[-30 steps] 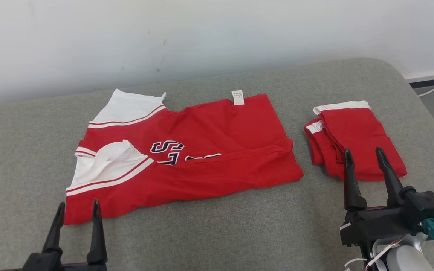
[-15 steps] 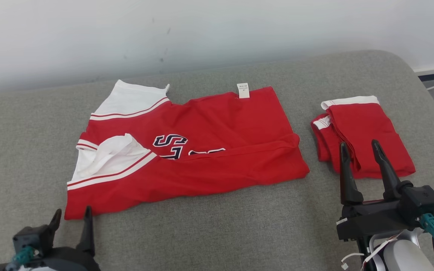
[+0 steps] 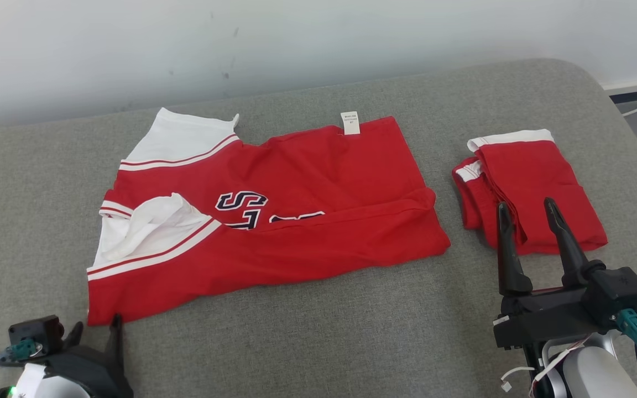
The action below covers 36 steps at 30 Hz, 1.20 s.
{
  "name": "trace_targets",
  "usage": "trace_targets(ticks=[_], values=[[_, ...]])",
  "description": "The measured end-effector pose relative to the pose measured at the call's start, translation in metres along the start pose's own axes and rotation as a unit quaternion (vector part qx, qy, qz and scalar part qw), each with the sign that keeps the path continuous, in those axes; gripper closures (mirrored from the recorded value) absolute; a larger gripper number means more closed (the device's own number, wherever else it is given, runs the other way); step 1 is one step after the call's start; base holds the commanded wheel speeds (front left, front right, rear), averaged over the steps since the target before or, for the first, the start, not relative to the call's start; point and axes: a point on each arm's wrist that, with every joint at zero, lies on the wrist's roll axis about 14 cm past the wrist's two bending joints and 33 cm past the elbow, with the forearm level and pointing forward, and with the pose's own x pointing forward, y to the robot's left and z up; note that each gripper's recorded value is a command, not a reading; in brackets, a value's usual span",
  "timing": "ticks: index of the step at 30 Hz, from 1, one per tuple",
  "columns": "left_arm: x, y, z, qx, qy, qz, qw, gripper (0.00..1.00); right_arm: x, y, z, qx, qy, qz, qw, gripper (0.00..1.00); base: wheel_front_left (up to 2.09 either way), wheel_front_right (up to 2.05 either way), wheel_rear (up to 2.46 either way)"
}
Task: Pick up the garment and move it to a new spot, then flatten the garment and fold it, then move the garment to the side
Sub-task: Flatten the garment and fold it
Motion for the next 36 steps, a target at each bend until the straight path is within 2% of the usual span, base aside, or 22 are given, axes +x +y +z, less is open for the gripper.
trace_targets(ticks=[2, 3, 4, 5, 16, 17, 18, 19, 26, 36], values=[[0.001, 0.000, -0.001, 0.000, 0.002, 0.000, 1.000, 0.18, 0.000, 0.000, 0.000, 0.000, 0.000, 0.000, 1.000, 0.00, 0.00, 0.00, 0.00], [0.001, -0.001, -0.002, -0.001, 0.005, -0.003, 1.000, 0.44, 0.000, 0.001, 0.000, 0.000, 0.000, 0.001, 1.000, 0.00, 0.00, 0.00, 0.00], [0.002, -0.001, -0.002, -0.004, 0.008, -0.004, 1.000, 0.97, 0.000, 0.001, -0.001, -0.001, 0.001, 0.002, 1.000, 0.00, 0.00, 0.00, 0.00], [0.003, -0.002, -0.002, -0.004, 0.009, -0.007, 1.000, 1.00, 0.000, 0.002, -0.001, -0.001, 0.001, 0.002, 1.000, 0.00, 0.00, 0.00, 0.00], [0.005, -0.004, -0.004, -0.005, 0.016, -0.013, 1.000, 1.00, 0.001, 0.008, -0.006, 0.001, 0.009, 0.013, 1.000, 0.00, 0.00, 0.00, 0.00], [0.005, -0.003, -0.005, -0.007, 0.017, -0.011, 1.000, 0.84, 0.001, 0.008, -0.006, 0.001, 0.009, 0.014, 1.000, 0.00, 0.00, 0.00, 0.00], [0.005, -0.003, -0.005, -0.009, 0.018, -0.010, 1.000, 0.13, 0.001, 0.008, -0.006, 0.001, 0.009, 0.015, 1.000, 0.00, 0.00, 0.00, 0.00], [0.005, -0.002, -0.006, -0.009, 0.018, -0.009, 1.000, 0.00, 0.002, 0.009, -0.006, 0.001, 0.009, 0.015, 1.000, 0.00, 0.00, 0.00, 0.00], [0.004, 0.014, -0.004, -0.006, 0.015, 0.007, 1.000, 0.00, 0.003, 0.012, -0.008, 0.000, 0.010, 0.019, 1.000, 0.00, 0.00, 0.00, 0.00], [0.011, 0.009, 0.009, -0.009, 0.001, -0.002, 1.000, 0.00, 0.003, 0.013, -0.011, 0.001, 0.014, 0.023, 1.000, 0.00, 0.00, 0.00, 0.00]])
